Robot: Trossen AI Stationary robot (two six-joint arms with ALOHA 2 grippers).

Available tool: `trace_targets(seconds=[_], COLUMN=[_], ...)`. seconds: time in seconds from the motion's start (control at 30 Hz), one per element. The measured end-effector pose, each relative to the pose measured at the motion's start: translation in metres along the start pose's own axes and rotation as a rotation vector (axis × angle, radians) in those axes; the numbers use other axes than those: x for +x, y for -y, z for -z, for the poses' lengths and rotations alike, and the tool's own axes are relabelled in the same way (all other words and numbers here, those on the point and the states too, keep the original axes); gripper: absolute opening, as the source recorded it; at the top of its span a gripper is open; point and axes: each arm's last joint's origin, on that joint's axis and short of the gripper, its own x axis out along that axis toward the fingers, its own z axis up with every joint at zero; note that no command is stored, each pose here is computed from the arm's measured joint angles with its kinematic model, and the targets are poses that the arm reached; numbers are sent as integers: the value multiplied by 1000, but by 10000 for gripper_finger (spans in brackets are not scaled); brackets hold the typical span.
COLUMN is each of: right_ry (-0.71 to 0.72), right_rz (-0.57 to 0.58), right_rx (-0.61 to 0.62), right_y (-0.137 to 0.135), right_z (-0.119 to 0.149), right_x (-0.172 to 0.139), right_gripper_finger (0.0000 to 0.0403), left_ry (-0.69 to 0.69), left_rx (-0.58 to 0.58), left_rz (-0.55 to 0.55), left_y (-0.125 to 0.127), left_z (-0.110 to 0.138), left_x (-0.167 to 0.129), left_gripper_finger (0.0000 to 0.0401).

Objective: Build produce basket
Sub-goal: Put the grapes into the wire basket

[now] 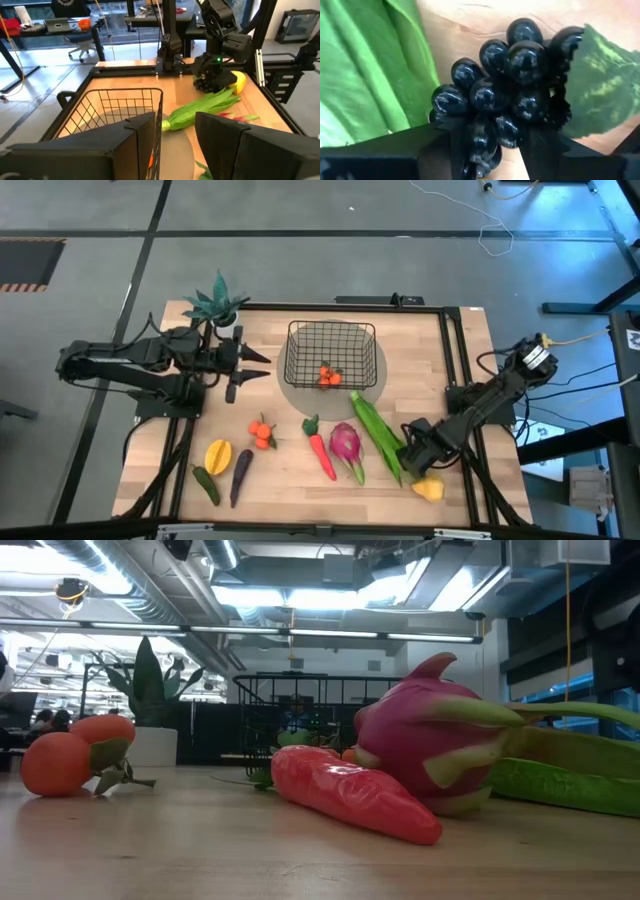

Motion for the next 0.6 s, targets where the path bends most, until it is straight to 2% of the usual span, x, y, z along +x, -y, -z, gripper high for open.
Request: trace_targets(seconds=[0.2,0.3,0.43,0.5,0.6], right_ry=[-8,-4,19,29,34], right_rz=[12,8,24,42,58], right_rx=[-5,-10,-58,-76,-78], right_y=[-1,-5,-10,-10,-13], right_z=[1,3,6,7,9], right_x=[-1,-8,-21,-27,-39], right_gripper_finger=[148,109,29,18,22], left_ry=[-26,-36,-36,-36,-36], left_rx=[2,3,3,3,3], left_rz=[0,1,1,1,1], left_y=[0,1,1,1,1], left_z=[3,4,4,4,4], left_x=[6,9,9,9,9], left_gripper_finger=[131,131,131,131,131])
